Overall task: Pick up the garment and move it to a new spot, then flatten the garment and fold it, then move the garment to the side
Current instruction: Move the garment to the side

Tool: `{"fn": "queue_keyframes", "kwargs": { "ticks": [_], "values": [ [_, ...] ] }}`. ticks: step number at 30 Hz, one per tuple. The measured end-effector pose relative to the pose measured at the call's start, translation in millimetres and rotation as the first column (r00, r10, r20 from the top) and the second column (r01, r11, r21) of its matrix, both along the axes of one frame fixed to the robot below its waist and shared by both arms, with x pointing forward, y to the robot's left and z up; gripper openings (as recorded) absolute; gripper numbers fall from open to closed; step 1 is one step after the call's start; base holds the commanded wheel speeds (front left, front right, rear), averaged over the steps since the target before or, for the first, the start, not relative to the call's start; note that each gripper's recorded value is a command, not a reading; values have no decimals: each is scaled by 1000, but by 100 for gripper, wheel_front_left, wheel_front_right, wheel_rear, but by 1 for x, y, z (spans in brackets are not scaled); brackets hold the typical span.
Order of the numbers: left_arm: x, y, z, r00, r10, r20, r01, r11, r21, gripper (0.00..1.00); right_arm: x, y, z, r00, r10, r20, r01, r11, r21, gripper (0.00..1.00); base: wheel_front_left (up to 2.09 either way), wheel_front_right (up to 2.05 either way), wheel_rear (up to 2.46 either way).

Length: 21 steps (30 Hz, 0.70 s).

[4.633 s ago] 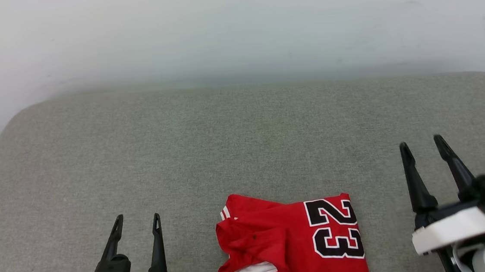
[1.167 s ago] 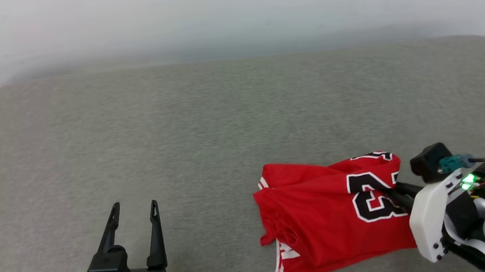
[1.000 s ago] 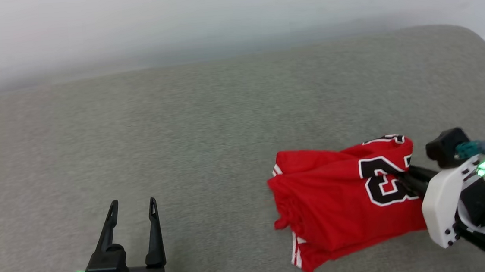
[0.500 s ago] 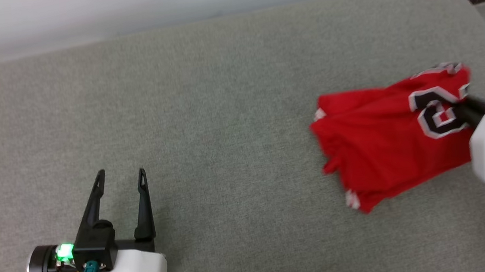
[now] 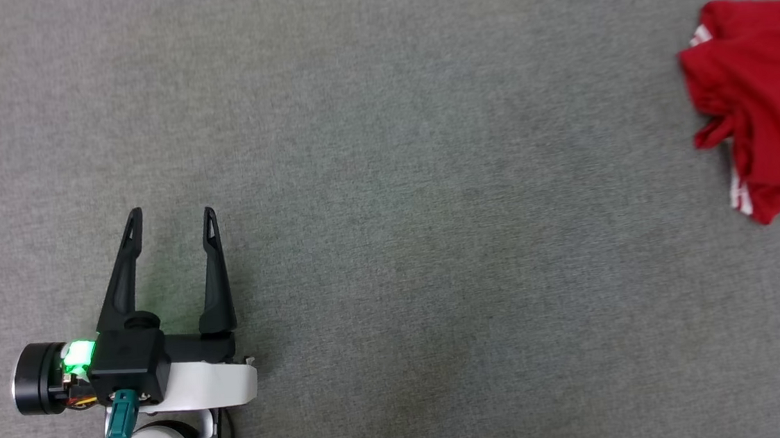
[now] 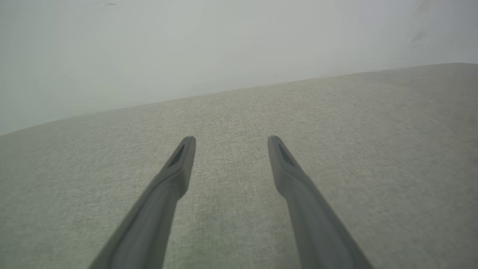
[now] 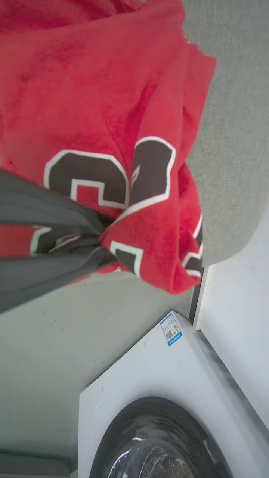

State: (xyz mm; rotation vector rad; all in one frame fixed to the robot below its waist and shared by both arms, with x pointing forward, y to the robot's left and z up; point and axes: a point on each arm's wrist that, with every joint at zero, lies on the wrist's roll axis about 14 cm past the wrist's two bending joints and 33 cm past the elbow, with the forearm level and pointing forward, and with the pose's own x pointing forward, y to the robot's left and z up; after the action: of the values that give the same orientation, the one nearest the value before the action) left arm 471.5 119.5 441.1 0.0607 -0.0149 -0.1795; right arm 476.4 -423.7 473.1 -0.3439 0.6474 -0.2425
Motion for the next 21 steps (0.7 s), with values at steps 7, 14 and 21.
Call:
{"fn": "queue_keyframes", "kwargs": {
  "ticks": [7,14,21],
  "values": [
    [4,11,-12,999,31,-16,-31,999,16,100,11,-27,-15,995,-94,-39,93,995,-36,0,0,0,0],
    [4,15,-5,999,47,1,-47,999,19,100,10,-30,-27,988,-147,-55,146,989,-17,100,0,0,0],
    [-10,18,13,998,62,18,-62,998,14,100,3,-24,-4,990,-130,54,130,991,-14,100,0,0,0]
  ]
}}
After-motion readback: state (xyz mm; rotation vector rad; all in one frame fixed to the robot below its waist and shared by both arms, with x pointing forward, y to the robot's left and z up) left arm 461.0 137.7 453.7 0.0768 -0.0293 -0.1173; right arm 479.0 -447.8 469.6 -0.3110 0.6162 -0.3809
